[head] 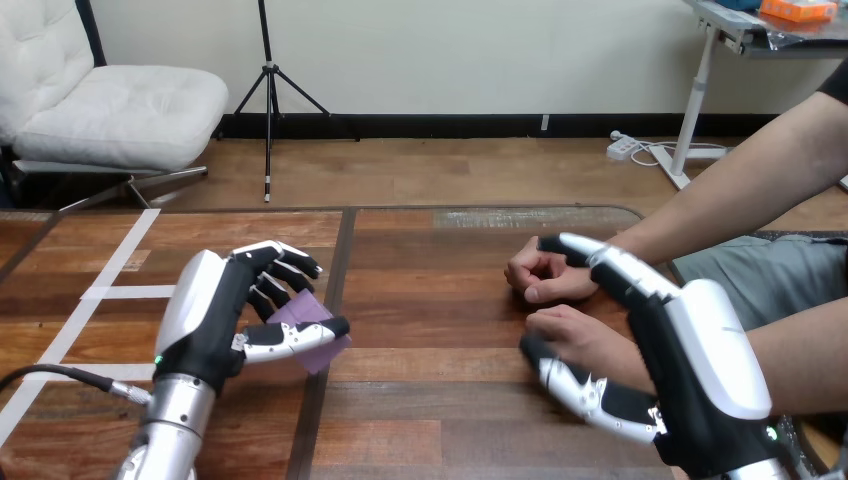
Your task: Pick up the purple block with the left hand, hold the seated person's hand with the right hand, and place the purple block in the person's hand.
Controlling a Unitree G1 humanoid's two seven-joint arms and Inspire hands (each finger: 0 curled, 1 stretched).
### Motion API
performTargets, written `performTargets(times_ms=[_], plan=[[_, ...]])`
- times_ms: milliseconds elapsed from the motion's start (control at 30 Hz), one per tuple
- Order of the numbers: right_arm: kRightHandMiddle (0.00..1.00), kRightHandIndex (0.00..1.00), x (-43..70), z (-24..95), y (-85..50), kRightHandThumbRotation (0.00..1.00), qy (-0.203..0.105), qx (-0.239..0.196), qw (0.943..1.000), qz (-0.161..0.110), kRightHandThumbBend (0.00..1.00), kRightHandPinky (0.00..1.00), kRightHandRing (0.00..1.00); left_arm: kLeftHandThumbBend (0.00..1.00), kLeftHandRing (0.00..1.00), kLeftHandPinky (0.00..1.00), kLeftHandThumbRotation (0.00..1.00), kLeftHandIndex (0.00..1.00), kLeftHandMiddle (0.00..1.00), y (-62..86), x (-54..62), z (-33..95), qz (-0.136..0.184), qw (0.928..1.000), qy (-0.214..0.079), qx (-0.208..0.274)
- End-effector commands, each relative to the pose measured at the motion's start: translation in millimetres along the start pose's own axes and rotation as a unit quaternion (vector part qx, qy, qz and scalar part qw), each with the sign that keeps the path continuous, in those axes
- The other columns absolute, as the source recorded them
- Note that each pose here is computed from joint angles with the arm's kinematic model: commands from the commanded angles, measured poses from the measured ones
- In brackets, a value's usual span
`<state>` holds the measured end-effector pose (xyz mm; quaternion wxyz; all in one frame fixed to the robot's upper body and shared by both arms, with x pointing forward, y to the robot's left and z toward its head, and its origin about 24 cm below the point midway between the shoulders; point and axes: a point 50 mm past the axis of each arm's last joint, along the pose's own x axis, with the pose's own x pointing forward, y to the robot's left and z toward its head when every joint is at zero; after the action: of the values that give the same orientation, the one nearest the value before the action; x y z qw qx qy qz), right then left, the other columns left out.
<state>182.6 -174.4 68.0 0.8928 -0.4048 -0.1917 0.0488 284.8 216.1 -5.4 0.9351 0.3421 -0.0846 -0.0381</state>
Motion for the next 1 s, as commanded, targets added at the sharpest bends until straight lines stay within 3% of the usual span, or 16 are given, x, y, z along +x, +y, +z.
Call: performTargets(times_ms=[0, 267, 400, 967], plan=[[0.89, 0.88, 9.4, 5.6, -20.5, 0.33, -0.004, -0.072, 0.9971, 0.023, 0.60, 0.86, 0.88, 0.66, 0.42, 0.36, 0.16, 0.56, 0.52, 8.7, 16.1, 18.2, 0.029, 0.9982, -0.051, -0.013], [0.89, 0.89, 13.8, -0.6, -29.2, 0.21, 0.027, -0.131, 0.9882, 0.076, 0.71, 0.89, 0.89, 0.65, 0.43, 0.37, 0.16, 0.56, 0.52, 8.5, 15.3, 18.6, 0.028, 0.9981, -0.054, -0.014], [0.89, 0.89, 16.5, -5.4, -33.0, 0.19, 0.053, -0.158, 0.9810, 0.100, 0.74, 0.89, 0.90, 0.65, 0.43, 0.37, 0.15, 0.56, 0.52, 8.2, 14.7, 19.1, 0.028, 0.9979, -0.057, -0.013], [0.89, 0.88, 29.4, -21.9, -42.1, 0.15, 0.107, -0.243, 0.9510, 0.158, 0.83, 0.88, 0.88, 0.65, 0.44, 0.38, 0.15, 0.57, 0.53, 7.8, 12.6, 18.6, 0.029, 0.9977, -0.059, -0.014]])
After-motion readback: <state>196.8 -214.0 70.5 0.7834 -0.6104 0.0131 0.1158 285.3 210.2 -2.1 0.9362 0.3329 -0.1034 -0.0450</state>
